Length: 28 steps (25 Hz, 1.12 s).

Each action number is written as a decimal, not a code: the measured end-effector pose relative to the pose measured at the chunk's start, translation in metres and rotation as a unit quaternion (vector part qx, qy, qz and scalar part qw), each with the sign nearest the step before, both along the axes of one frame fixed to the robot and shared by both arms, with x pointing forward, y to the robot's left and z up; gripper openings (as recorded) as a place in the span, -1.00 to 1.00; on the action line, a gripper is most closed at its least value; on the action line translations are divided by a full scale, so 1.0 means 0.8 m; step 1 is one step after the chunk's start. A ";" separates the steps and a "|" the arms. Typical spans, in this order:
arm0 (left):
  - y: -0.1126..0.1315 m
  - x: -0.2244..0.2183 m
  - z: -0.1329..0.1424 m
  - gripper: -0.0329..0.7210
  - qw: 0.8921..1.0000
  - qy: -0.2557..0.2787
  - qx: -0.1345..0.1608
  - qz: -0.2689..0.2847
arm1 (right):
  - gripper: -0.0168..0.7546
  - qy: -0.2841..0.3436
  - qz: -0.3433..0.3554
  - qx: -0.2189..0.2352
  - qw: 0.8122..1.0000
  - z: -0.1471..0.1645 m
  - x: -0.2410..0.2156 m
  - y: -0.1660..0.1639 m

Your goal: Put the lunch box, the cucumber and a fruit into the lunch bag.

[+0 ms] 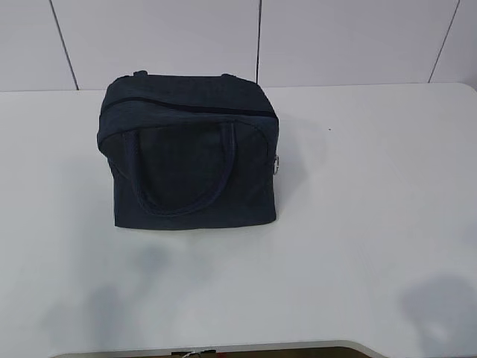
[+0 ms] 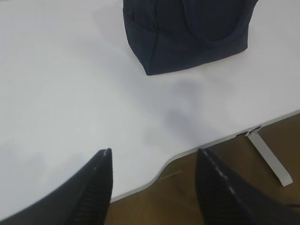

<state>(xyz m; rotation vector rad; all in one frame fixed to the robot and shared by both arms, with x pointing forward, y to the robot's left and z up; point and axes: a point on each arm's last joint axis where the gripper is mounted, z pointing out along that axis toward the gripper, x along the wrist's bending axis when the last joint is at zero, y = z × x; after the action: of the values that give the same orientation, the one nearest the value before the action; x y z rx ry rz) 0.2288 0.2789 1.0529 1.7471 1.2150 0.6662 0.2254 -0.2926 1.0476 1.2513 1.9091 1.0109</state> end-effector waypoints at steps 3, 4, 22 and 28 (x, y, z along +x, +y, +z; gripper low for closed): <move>0.001 0.000 0.000 0.16 1.000 0.001 0.003 0.001 | 0.37 -0.001 -0.005 -0.004 1.000 0.000 0.000 -0.001; 0.001 0.000 -0.001 0.16 1.000 0.001 0.005 0.003 | 0.37 -0.001 -0.008 -0.005 1.000 0.000 0.001 -0.002; 0.002 0.000 -0.001 0.16 1.000 0.001 0.007 0.006 | 0.37 -0.002 -0.061 -0.017 0.998 -0.001 0.003 -0.014; 0.002 0.000 -0.001 0.16 1.000 0.001 0.007 0.006 | 0.37 -0.002 -0.061 -0.017 0.998 -0.001 0.003 -0.014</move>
<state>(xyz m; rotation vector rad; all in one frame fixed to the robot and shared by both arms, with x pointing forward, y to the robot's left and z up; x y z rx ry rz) 0.2290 0.2804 1.0523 1.7549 1.2258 0.6810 0.2279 -0.3035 1.0471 1.3278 1.8156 0.9132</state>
